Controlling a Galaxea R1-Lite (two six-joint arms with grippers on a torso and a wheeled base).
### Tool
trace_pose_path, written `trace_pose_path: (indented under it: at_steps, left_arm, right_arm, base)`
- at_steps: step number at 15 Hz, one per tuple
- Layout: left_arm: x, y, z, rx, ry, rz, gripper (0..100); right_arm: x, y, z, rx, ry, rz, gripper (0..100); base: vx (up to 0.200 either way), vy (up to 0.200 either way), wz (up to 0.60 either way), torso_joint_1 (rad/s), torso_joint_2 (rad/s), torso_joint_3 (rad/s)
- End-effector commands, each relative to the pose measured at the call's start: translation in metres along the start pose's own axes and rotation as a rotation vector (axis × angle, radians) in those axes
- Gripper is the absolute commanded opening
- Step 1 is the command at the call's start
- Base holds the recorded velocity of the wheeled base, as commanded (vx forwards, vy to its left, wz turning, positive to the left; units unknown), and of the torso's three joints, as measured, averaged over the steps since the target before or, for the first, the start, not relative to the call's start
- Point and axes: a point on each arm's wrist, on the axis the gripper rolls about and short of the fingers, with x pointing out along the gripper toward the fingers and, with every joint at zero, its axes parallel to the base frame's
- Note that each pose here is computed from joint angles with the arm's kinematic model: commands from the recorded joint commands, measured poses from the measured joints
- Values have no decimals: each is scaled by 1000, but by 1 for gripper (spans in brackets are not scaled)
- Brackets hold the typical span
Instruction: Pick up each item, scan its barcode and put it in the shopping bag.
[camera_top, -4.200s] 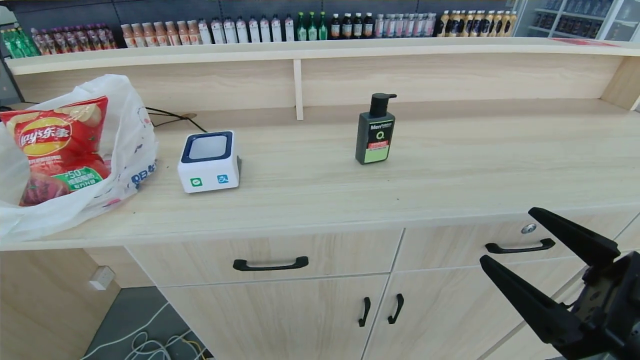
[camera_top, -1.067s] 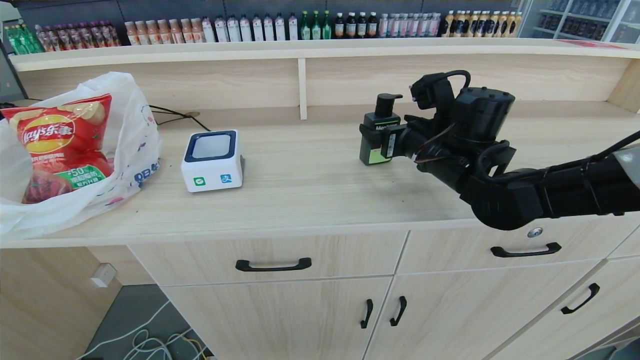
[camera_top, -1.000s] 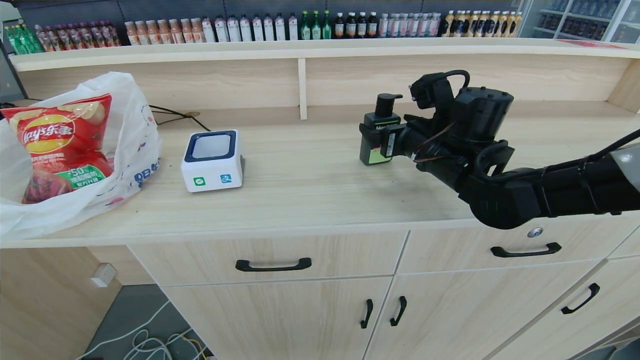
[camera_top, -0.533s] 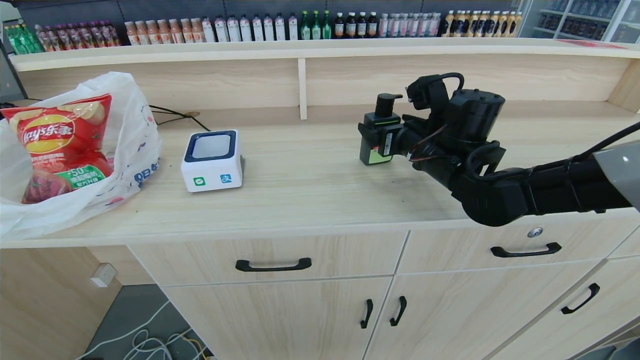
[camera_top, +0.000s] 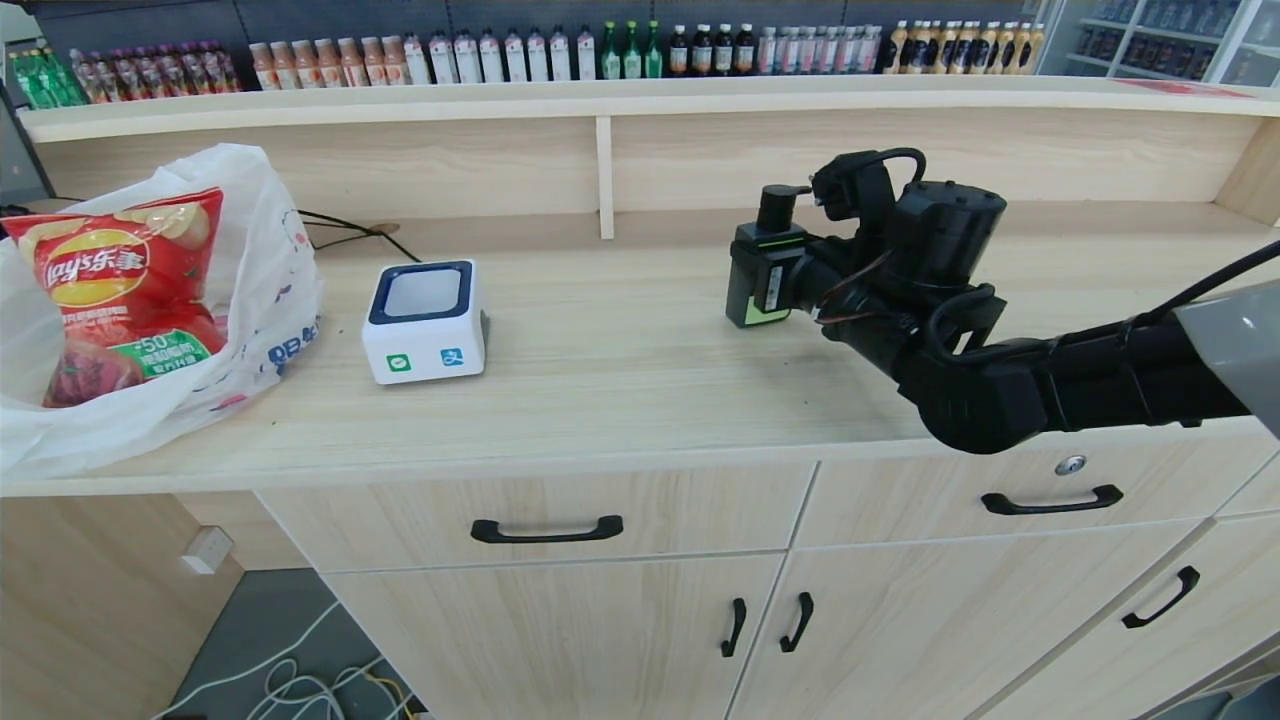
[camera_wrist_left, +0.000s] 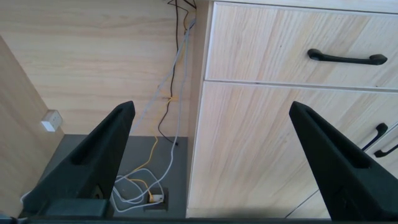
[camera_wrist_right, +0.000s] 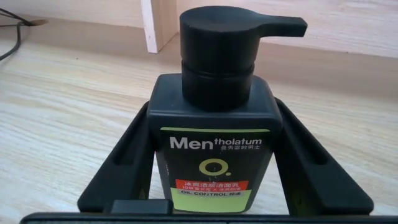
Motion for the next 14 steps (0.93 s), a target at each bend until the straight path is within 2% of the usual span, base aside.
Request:
trace_pose_path:
  at_steps: [1,9,14]
  left_arm:
    - [0,0,0,0,0,0,100]
    - [0,0,0,0,0,0,100]
    - [0,0,0,0,0,0,100]
  right_arm:
    - [-1,0,3,-3,-8,-1,0]
    - [-19,-5,42,-2,-95,-14,0]
    - [-73,-11,69,-10,-99,-11,0]
  base:
    - [0,0,0,0,0,0]
    - [0,0,0,0,0,0]
    - [0,0,0,0,0,0]
